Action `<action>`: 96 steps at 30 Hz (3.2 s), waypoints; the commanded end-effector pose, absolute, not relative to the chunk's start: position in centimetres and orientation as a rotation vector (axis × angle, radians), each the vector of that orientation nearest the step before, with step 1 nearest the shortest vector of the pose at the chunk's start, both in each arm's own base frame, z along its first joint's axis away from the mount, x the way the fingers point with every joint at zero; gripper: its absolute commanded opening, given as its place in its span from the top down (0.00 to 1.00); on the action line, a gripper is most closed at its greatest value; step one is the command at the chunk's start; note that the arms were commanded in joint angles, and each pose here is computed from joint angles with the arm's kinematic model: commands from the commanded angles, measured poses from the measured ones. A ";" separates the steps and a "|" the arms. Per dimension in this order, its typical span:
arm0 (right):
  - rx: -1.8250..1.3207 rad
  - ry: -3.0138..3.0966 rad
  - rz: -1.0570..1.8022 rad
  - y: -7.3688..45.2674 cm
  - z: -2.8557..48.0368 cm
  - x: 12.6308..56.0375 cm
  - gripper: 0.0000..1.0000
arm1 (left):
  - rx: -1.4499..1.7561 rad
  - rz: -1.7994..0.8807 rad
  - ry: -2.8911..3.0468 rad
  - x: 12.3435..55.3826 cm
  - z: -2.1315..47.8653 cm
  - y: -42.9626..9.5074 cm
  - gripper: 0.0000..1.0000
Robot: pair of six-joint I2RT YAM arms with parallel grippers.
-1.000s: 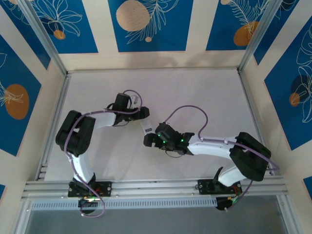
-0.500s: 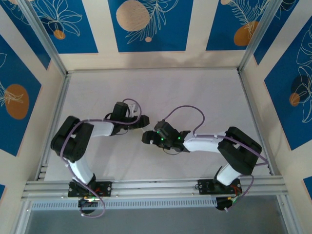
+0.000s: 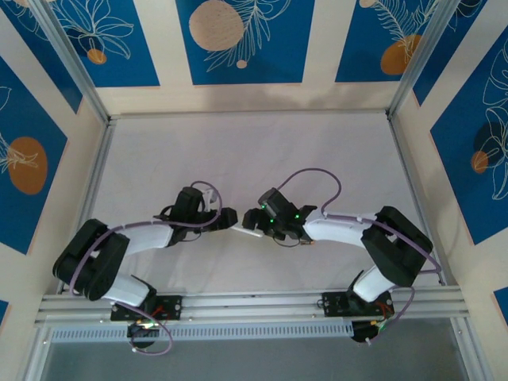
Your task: Load the batteries into the remote control
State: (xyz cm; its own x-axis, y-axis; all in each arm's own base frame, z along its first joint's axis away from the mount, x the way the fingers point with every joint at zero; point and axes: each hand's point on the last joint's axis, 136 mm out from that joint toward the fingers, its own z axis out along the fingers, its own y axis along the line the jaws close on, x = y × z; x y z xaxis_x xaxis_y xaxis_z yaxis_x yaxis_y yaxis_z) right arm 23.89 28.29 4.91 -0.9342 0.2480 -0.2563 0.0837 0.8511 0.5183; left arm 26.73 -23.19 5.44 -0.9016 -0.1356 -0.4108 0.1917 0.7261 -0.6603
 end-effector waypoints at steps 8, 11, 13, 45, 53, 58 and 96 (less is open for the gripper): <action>0.294 2.769 0.753 26.7 6.0 24.1 0.41 | 0.116 -0.647 2.515 28.7 6.3 -20.6 0.36; 0.291 2.772 0.777 26.8 5.9 24.3 0.46 | 0.184 -0.607 2.523 28.7 6.1 -21.2 0.44; 0.291 2.790 0.785 27.0 5.7 24.3 0.48 | 0.214 -0.598 2.523 28.6 5.9 -21.5 0.43; 0.296 2.918 0.697 27.8 2.7 23.4 0.60 | 0.421 -0.317 2.648 27.0 1.8 -22.0 0.55; 0.320 2.961 0.612 27.5 1.5 22.7 0.59 | 0.406 -0.309 2.660 26.8 1.5 -22.0 0.55; 0.351 2.973 0.588 26.9 0.8 22.2 0.64 | 0.404 -0.303 2.665 26.7 1.3 -21.9 0.55; 0.406 2.875 0.780 25.7 2.1 21.6 0.70 | 0.406 -0.291 2.672 26.7 1.3 -21.8 0.54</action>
State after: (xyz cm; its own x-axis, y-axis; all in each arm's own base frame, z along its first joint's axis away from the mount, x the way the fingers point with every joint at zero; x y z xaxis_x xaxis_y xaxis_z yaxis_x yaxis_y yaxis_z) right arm 22.79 26.42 2.92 -0.9499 0.2952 -0.1029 0.1976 0.8220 0.5342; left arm 28.18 -22.89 3.23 -0.8353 0.2002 -0.5121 0.3347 0.9240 -0.1847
